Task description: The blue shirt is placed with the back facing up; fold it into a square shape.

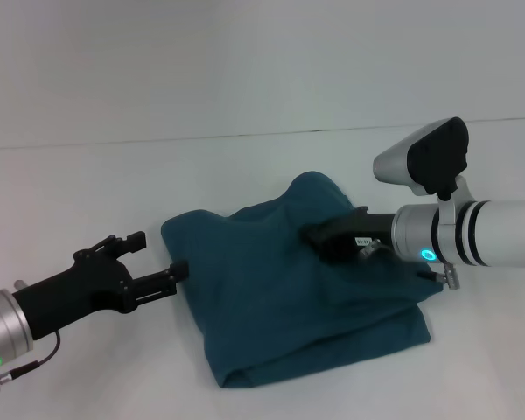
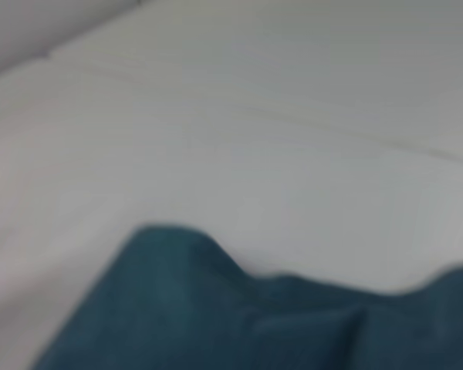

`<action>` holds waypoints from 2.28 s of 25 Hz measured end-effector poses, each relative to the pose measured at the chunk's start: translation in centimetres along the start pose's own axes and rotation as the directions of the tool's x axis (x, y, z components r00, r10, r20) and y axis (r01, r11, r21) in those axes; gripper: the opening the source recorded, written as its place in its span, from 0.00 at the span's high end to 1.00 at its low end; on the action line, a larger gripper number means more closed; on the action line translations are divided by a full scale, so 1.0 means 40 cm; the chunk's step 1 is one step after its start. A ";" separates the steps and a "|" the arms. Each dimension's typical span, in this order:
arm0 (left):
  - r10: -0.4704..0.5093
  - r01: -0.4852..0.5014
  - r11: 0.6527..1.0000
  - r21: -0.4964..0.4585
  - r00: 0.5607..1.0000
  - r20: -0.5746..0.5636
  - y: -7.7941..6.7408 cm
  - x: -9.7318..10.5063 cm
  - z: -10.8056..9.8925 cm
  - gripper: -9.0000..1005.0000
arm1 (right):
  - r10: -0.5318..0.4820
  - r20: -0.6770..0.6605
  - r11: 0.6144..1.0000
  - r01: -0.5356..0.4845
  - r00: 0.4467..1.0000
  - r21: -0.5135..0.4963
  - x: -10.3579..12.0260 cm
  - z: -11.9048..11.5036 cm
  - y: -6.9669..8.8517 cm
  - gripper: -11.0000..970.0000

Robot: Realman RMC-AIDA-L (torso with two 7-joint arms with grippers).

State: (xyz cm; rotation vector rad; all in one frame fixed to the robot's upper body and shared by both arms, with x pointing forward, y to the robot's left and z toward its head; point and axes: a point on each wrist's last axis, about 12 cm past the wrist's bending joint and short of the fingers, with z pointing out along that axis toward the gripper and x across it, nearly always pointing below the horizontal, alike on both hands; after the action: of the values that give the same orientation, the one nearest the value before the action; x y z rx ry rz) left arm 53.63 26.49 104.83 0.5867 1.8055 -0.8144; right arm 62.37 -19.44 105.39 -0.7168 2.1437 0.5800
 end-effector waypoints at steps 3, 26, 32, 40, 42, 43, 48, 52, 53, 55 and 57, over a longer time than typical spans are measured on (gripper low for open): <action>-0.002 0.002 1.000 -0.002 1.000 0.000 0.000 0.001 -0.001 0.05 | -0.012 0.062 0.999 0.015 0.998 -0.048 -0.012 -0.008 0.009 0.98; -0.004 0.004 1.000 0.002 1.000 0.001 -0.003 0.003 0.002 0.05 | -0.136 0.012 0.988 0.136 0.991 -0.078 -0.041 0.051 0.066 0.98; -0.007 0.007 1.000 0.000 1.000 0.003 -0.002 0.003 -0.002 0.05 | -0.098 0.141 0.985 0.116 0.985 -0.129 -0.046 0.000 0.055 0.98; -0.012 0.012 1.000 0.002 1.000 0.005 -0.002 0.003 -0.004 0.05 | 0.037 0.162 0.986 -0.010 0.986 -0.164 0.015 -0.091 0.009 0.98; -0.012 0.012 1.000 0.003 1.000 0.004 -0.002 0.003 -0.004 0.05 | 0.067 0.171 0.982 -0.035 0.983 -0.185 0.031 -0.126 -0.005 0.98; -0.012 0.012 1.000 0.003 1.000 0.004 -0.002 0.003 -0.004 0.05 | 0.088 0.179 0.980 -0.053 0.980 -0.193 0.040 -0.147 -0.015 0.98; -0.013 0.013 1.000 0.005 1.000 0.002 -0.003 0.004 -0.004 0.05 | 0.199 0.182 0.959 -0.154 0.963 -0.237 0.075 -0.253 -0.058 0.97; -0.013 0.013 1.000 0.006 1.000 0.002 -0.003 0.004 -0.004 0.05 | 0.311 0.118 0.929 -0.275 0.943 -0.249 0.102 -0.327 -0.100 0.89; -0.013 0.013 1.000 0.006 1.000 0.002 -0.003 0.004 -0.004 0.05 | 0.346 0.087 0.915 -0.316 0.934 -0.249 0.109 -0.345 -0.110 0.87; -0.012 0.012 1.000 0.006 1.000 0.002 -0.003 0.003 -0.003 0.05 | 0.398 0.039 0.893 -0.378 0.917 -0.243 0.116 -0.367 -0.123 0.84; -0.012 0.012 1.000 0.008 1.000 0.002 -0.003 0.003 -0.002 0.05 | 0.452 -0.014 0.867 -0.444 0.892 -0.226 0.120 -0.384 -0.135 0.82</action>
State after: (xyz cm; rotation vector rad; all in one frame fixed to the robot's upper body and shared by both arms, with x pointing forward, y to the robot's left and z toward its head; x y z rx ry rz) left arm 53.44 26.47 104.78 0.5810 1.8064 -0.8299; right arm 55.16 -34.19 109.70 -0.3077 2.2385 1.0882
